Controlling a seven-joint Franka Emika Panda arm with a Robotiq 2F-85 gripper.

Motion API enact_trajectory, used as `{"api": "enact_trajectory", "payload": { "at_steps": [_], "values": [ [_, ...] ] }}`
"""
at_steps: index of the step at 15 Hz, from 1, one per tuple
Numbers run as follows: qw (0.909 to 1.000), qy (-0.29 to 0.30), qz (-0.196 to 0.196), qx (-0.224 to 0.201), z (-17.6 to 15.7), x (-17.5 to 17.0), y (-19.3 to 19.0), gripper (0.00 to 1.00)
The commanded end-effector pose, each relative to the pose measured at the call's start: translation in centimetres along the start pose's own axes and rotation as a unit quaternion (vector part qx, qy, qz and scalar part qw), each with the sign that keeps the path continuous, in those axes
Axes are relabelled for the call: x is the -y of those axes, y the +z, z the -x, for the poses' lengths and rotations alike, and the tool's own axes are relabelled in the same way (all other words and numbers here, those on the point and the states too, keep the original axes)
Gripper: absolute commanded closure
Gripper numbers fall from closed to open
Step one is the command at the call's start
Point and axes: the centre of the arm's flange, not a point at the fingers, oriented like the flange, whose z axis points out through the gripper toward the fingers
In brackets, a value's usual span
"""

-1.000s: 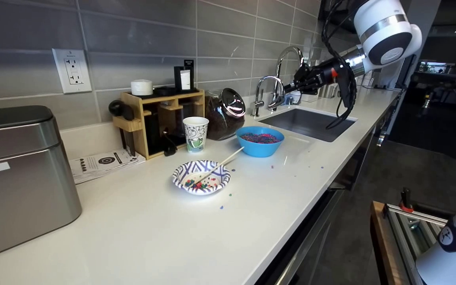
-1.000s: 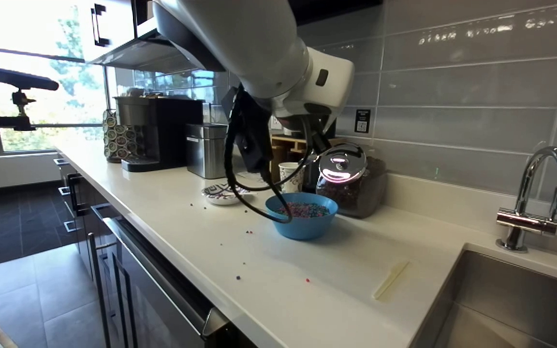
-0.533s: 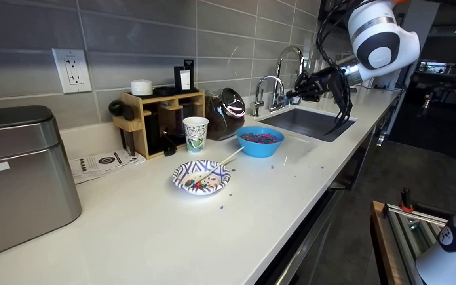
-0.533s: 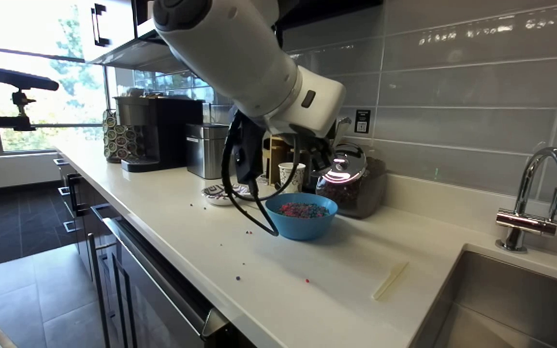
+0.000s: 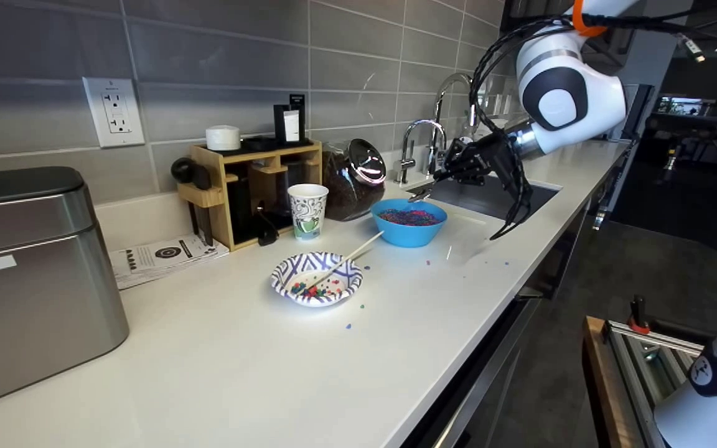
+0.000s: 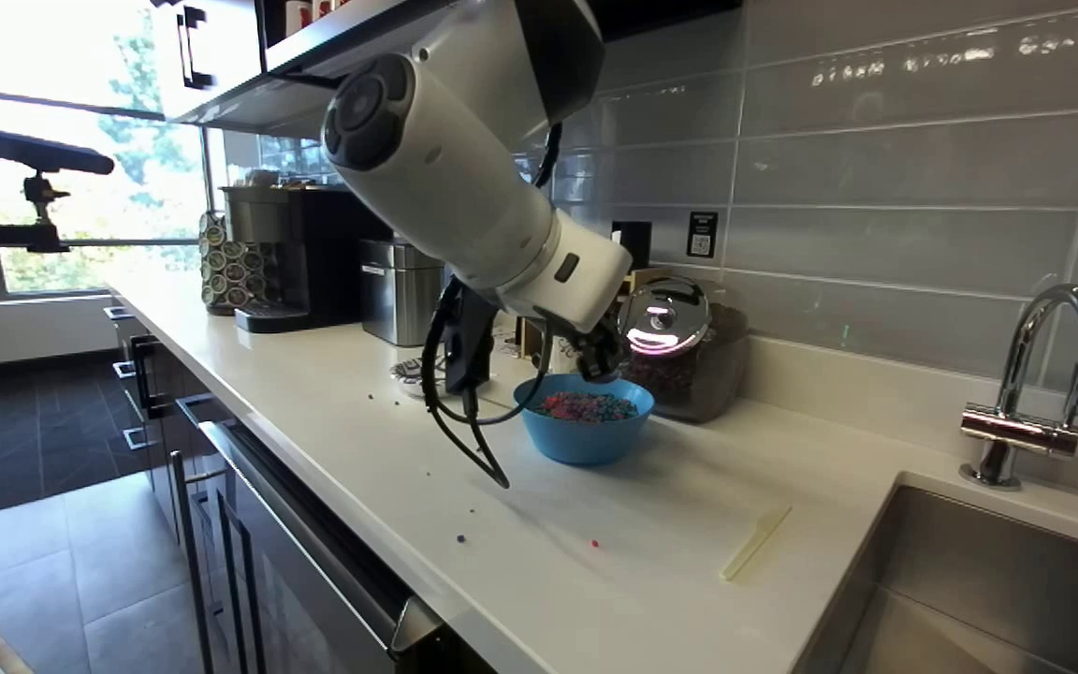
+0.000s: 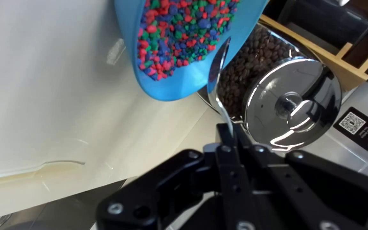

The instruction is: Scoop up the contents of the blue bowl and put them into the white bowl

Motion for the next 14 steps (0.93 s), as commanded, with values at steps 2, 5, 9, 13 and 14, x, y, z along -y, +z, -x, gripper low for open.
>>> {"api": "enact_trajectory", "payload": {
  "at_steps": [2, 5, 9, 13, 14],
  "values": [
    [0.9995, -0.01, 0.027, -0.014, 1.9, 0.1, 4.4, 1.0],
    [0.999, -0.018, 0.039, -0.009, 2.8, -0.1, 6.4, 1.0],
    [0.9982, -0.026, 0.053, -0.004, 3.7, -0.8, 8.3, 1.0],
    [0.9982, -0.028, 0.053, -0.001, 3.9, -0.6, 8.8, 1.0],
    [0.9981, -0.03, 0.054, 0.0, 3.8, -0.7, 8.8, 1.0]
  ]
}}
